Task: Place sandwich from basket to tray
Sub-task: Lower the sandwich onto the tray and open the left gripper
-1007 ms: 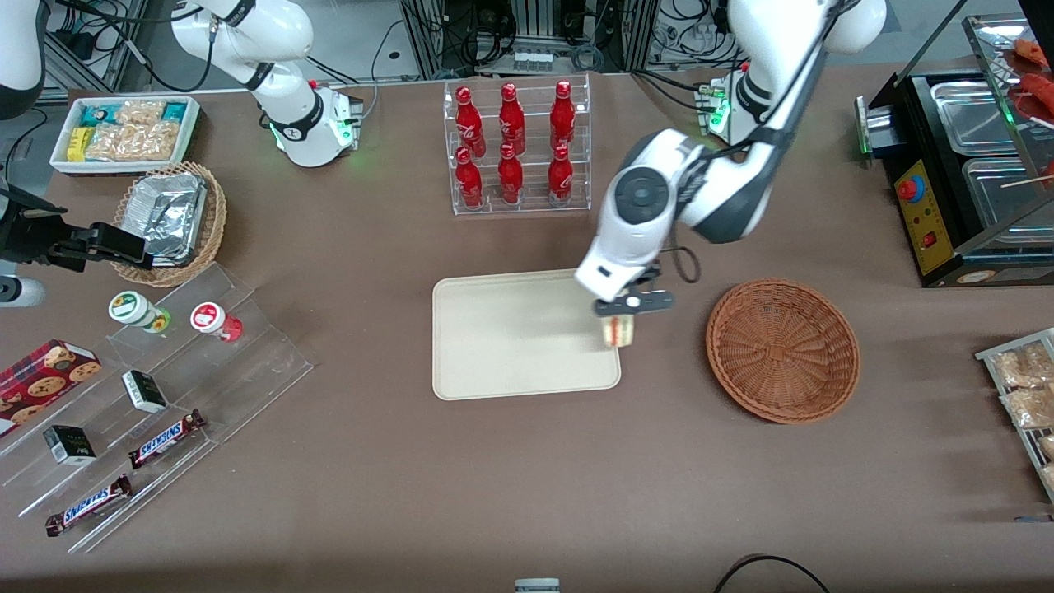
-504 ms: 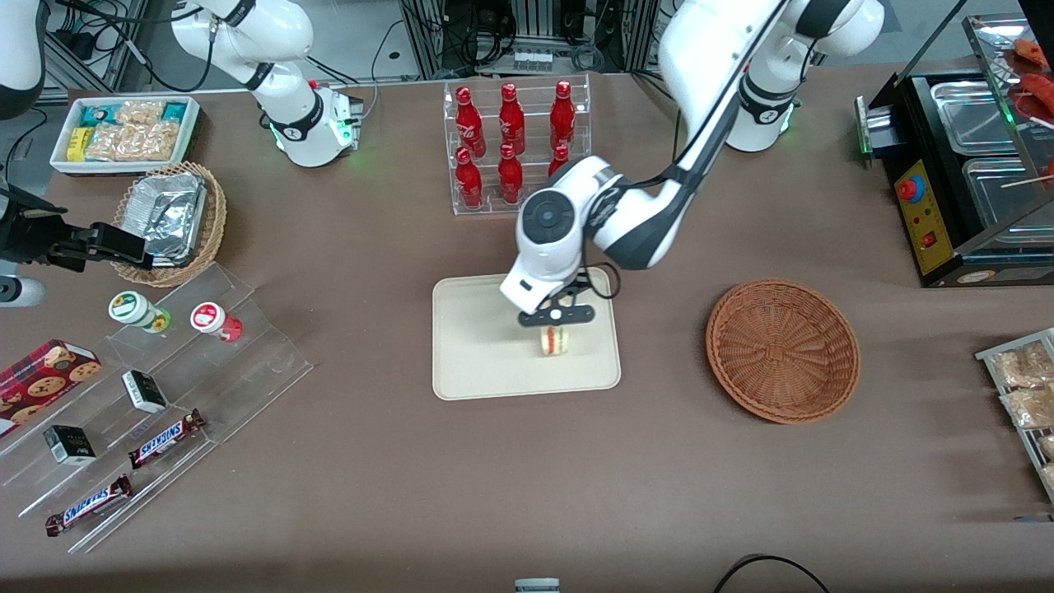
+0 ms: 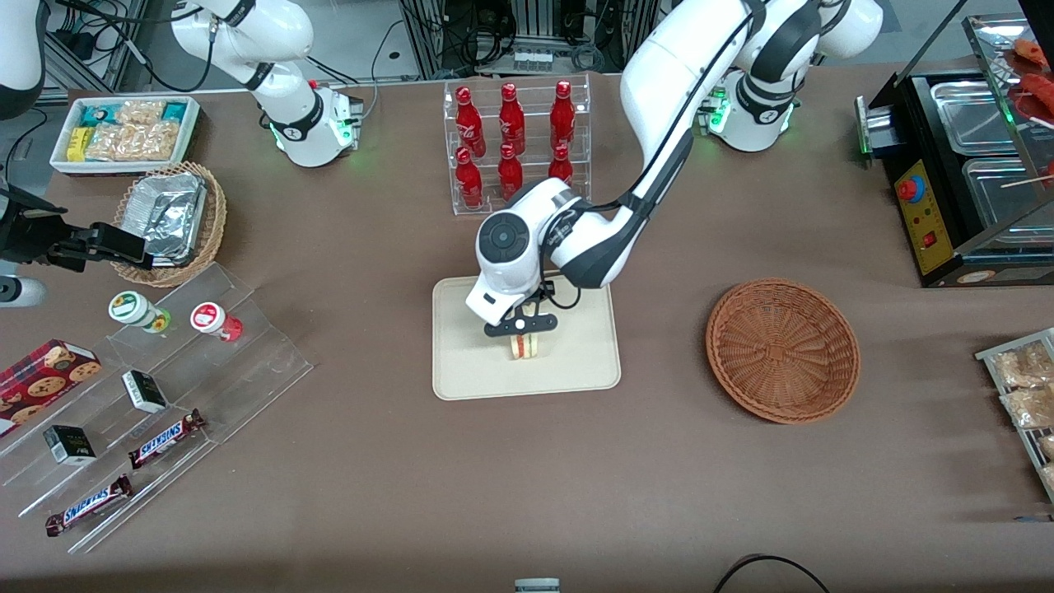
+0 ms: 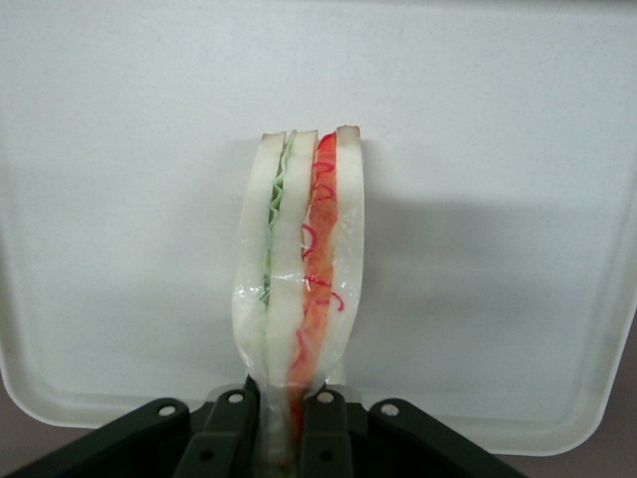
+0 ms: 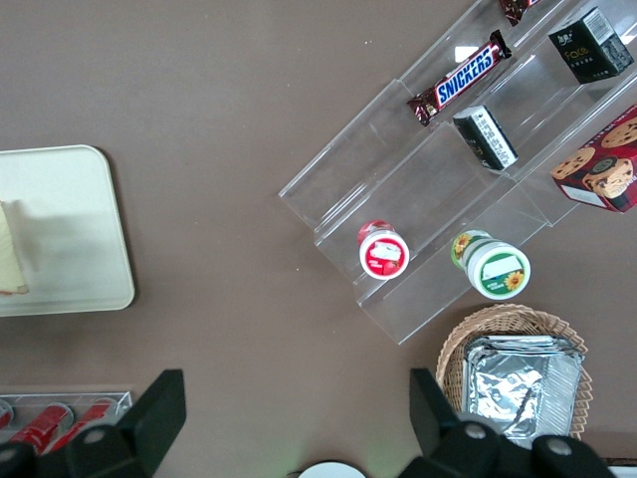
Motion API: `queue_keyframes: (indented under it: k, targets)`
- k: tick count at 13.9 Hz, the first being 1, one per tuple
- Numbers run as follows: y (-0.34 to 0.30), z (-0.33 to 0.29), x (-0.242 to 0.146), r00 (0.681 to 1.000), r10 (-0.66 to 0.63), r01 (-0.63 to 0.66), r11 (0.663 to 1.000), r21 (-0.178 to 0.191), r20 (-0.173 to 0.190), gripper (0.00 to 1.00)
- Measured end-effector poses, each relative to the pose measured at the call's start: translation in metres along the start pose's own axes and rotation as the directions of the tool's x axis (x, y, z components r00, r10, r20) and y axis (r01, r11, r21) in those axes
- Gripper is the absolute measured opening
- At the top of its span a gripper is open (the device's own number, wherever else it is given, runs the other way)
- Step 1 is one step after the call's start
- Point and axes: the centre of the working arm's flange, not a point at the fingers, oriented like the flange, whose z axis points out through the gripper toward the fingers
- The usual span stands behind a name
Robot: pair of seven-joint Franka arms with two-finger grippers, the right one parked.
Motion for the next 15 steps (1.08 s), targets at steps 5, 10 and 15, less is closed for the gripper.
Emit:
queue_keyframes:
  k: [5, 10, 15]
  targets:
    - [0.004, 0.001, 0.004, 1.0, -0.003, 0.003, 1.0, -0.007, -0.002, 0.15]
    - [0.003, 0.006, 0.006, 0.999, -0.039, 0.039, 0.999, -0.001, 0.0, 0.15]
    - [0.002, 0.012, 0.008, 0.996, -0.086, 0.086, 0.996, 0.004, 0.003, 0.15]
